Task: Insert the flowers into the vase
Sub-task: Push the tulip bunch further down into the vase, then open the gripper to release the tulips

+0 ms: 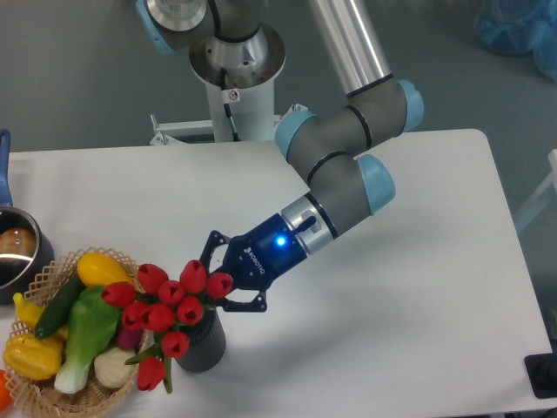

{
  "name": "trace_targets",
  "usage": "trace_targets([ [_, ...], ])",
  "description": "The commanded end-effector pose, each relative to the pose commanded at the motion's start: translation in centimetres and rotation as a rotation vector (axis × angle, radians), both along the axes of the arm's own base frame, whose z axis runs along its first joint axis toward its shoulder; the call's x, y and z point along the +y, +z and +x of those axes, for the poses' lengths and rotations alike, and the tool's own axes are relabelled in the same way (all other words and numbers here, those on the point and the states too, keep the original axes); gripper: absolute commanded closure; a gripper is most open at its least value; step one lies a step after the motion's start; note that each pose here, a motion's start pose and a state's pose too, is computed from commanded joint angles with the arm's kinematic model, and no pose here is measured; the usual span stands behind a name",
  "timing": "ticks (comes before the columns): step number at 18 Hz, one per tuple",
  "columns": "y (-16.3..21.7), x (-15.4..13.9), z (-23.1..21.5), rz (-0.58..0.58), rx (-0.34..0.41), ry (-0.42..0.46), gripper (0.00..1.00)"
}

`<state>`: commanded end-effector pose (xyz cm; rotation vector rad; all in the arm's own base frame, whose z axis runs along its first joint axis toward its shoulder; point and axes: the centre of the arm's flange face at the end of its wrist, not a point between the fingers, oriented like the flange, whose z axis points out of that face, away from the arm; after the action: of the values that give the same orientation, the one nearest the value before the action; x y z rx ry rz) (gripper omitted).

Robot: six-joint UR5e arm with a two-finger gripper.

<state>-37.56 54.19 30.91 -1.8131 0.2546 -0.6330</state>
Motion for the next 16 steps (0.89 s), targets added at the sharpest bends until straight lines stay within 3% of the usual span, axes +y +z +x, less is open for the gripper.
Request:
trace_targets([
  [4,-0.9,-0.3,0.0,-0.007,0.064,-0.008,0.77],
  [8,-1.7,-0.6,0.3,-0.022,0.079,-0.011,0.39],
  [10,-1.6,-0.8,0.0,-0.02,0.082,-0.005,0.37],
  [14,-1.9,-1.4,-0.3,-0.032,0.078,0.004,0.06],
  [16,-2.1,-2.4,-0.7,-0.043,0.076,0.021,0.01],
])
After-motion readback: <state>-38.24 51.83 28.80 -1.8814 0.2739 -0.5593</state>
